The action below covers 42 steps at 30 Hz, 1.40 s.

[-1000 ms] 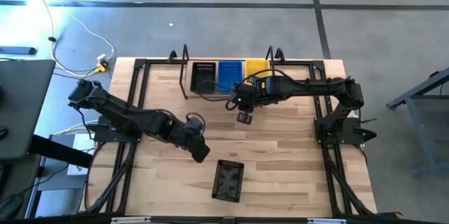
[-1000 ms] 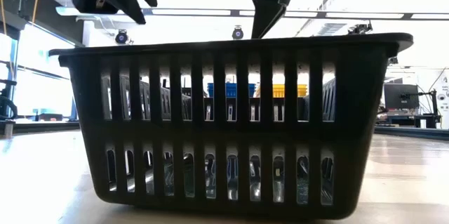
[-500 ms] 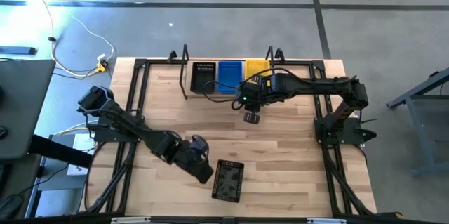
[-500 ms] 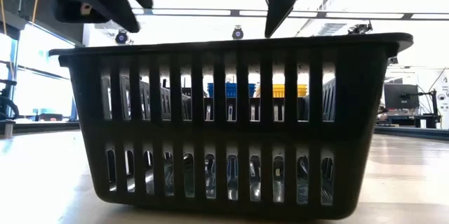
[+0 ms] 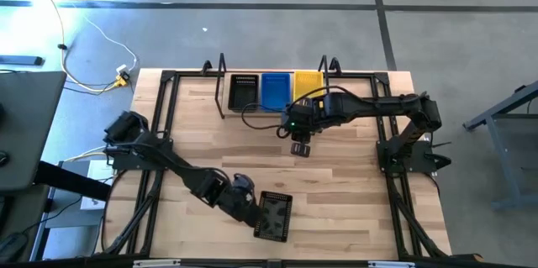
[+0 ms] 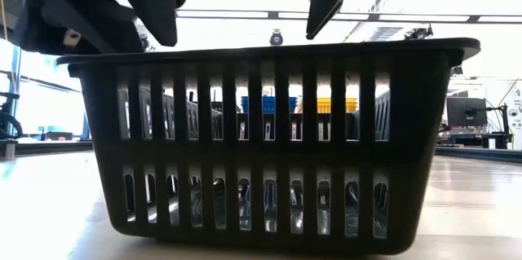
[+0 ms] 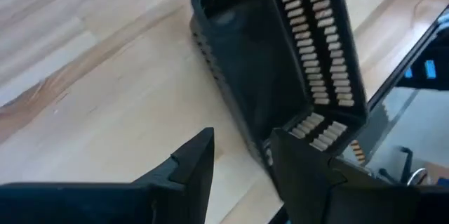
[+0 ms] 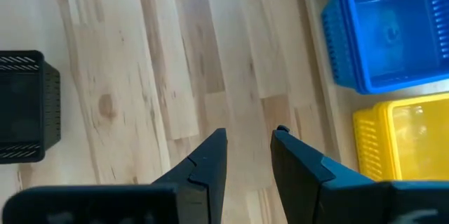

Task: Stack baskets on shelf by color
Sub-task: Stack the black bin on top of the black bin on the shelf

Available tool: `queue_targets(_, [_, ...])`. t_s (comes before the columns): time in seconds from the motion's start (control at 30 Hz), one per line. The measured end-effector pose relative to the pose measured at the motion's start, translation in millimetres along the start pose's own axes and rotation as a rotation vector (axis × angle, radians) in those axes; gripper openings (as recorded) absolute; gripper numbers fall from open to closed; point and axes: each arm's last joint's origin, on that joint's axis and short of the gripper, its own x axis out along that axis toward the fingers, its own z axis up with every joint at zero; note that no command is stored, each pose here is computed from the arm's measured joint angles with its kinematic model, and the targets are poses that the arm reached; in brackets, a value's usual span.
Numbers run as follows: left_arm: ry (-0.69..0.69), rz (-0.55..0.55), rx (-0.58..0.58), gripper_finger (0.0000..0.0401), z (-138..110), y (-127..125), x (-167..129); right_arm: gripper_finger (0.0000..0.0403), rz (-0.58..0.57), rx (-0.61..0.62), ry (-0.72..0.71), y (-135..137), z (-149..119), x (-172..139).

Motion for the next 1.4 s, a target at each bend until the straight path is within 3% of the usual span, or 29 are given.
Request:
queue_targets(0.47, [0.012, 0.004, -0.066, 0.0131, 24, 3, 16, 0.0099, 0.006, 0.005, -0.004, 4, 0, -1])
queue_targets(0.9, [0.051, 0.007, -0.083, 0.0128, 23, 6, 44, 0.0099, 0.005, 0.002, 0.003, 5, -1, 0])
queue_targets(1.03, [0.031, 0.017, -0.090, 0.0100, 27, 7, 45, 0.0099, 0.015, -0.003, 0.004, 7, -1, 0])
queue_targets(1.23, [0.000, 0.022, -0.080, 0.0015, 35, 9, 45, 0.0099, 0.055, -0.039, 0.008, 23, -4, -3])
queue_targets(1.4, [-0.011, 0.024, -0.075, 0.0012, 43, 10, 46, 0.0099, 0.077, -0.075, 0.005, 39, -7, -6])
